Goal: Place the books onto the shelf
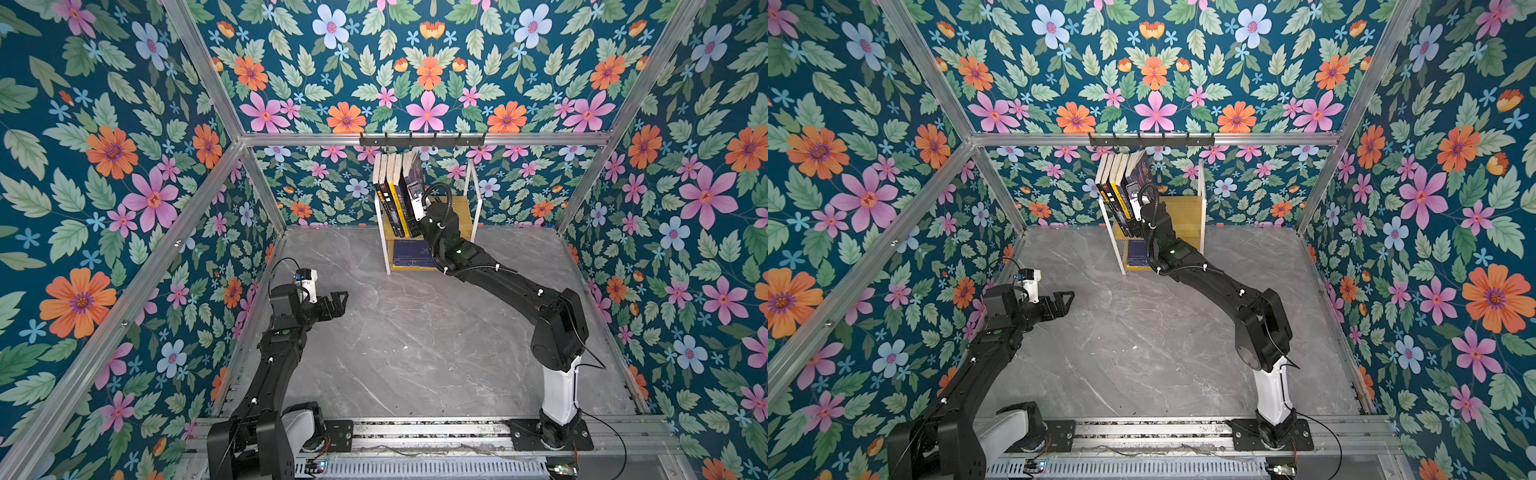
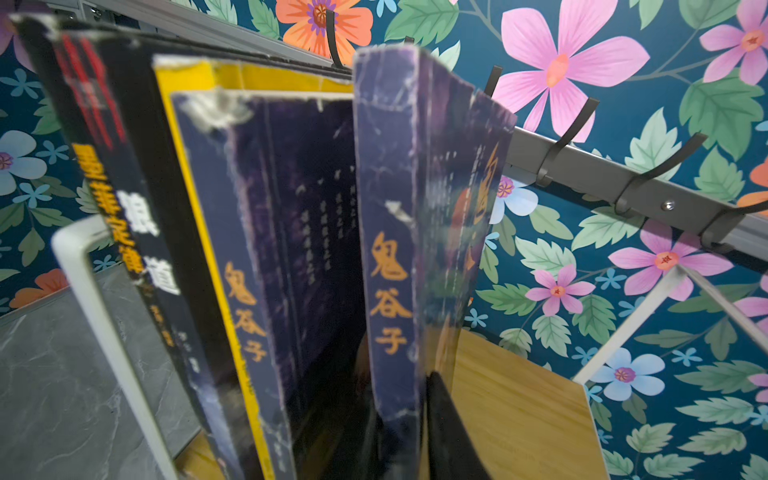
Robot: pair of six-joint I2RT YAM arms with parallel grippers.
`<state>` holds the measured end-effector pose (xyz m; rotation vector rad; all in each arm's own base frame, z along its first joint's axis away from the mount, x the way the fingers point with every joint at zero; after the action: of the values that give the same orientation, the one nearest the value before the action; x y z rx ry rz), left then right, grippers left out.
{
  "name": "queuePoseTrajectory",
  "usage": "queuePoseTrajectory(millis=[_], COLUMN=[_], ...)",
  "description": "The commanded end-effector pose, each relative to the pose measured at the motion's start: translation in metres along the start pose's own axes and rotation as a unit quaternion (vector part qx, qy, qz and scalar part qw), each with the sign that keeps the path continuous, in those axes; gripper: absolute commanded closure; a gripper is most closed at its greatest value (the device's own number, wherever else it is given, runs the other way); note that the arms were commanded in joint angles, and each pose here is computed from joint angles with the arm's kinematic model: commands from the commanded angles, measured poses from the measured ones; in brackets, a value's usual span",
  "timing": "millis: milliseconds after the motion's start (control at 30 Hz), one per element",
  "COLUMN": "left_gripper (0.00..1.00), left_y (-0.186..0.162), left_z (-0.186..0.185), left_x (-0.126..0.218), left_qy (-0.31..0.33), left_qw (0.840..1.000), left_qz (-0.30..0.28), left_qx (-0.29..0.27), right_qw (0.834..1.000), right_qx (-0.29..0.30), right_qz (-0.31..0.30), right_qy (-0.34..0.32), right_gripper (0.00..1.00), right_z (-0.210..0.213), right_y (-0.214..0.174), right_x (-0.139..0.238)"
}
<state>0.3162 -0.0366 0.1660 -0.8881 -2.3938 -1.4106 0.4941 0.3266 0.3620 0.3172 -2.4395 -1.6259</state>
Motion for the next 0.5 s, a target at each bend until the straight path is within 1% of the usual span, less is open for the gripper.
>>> queuePoseTrajectory(millis=[0,200,300,400,467], left_gripper=[0.0,0.0,0.0,0.0,0.0], left_y=[0.003,0.003,0.003,0.003,0.003], left_z=[-0.002,-0.001,-0.001,-0.001,-0.001], left_x=[0.0,0.0,-0.001,0.0,0.0], left_qy=[-0.005,-0.005,-0.004,-0.005,-0.004], left_qw=[1.0,1.0,1.0,1.0,1.0], left_qz=[-0.007,-0.007,-0.006,-0.007,-0.008], left_qx=[-0.006,-0.006,-0.005,-0.006,-0.006], right_qw=[1.0,0.999,0.999,0.998,0.997], right_qx=[-0.017,-0.031,-0.032,-0.032,-0.034], right_qz=[-0.015,-0.02,-0.022,-0.03,-0.036], right_qy=[0.0,0.015,0.028,0.046,0.064], right_gripper=[0.8,0.79,0.74,0.66,0.55], right_z=[-0.001,0.003,0.008,0.013,0.016], right_y=[0.008,0.006,0.004,0.004,0.003], right_x=[0.002,0.006,0.008,0.009,0.012])
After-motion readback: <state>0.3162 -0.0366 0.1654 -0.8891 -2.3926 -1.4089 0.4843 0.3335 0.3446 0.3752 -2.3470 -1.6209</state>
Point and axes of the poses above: each gripper's point midway between its finger pads, its own x axis back along the fingers, its own z axis along the line the jaws close on, y = z × x, the point moved 2 cm from there along x, back along the fingers, and after that the axes turned 7 degrees about x, right-handed, at the moved point
